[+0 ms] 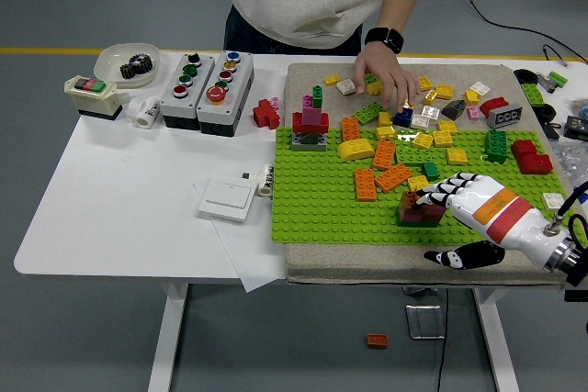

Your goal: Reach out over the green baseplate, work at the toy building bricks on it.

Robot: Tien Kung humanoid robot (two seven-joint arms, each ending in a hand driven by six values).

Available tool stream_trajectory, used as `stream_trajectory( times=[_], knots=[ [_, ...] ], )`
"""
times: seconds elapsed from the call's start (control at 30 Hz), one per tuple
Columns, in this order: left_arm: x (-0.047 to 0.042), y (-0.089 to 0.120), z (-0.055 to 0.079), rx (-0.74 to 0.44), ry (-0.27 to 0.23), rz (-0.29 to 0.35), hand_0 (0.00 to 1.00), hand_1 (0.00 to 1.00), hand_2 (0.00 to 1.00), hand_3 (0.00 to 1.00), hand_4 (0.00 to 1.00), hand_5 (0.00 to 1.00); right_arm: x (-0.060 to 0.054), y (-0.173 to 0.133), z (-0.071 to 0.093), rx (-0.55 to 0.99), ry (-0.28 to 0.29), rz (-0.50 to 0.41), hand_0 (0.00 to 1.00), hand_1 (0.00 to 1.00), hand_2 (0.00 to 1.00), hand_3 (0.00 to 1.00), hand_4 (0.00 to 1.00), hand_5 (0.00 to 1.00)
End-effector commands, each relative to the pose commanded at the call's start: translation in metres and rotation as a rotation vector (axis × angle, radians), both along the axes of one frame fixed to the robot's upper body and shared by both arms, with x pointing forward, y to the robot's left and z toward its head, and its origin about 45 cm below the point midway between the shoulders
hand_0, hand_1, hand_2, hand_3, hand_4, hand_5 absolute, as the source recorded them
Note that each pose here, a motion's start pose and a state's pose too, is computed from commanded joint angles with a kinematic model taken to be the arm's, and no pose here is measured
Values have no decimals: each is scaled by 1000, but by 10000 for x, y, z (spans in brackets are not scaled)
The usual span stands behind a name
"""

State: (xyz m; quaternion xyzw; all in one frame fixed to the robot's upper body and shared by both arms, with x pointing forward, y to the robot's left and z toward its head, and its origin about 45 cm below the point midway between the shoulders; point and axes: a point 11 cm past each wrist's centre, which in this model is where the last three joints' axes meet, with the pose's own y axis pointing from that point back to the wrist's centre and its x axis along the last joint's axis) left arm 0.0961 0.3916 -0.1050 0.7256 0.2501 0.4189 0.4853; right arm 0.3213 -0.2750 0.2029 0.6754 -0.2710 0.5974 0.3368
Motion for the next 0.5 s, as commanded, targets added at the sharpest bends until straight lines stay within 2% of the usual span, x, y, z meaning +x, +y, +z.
stream_trajectory(
  times=[0.5],
  knots=[
    [4, 3, 1, -1, -1, 2, 791, 776, 750, 592, 653, 665, -26, 22, -43, 0, 14, 6, 707, 671, 740, 719, 882, 433]
  ],
)
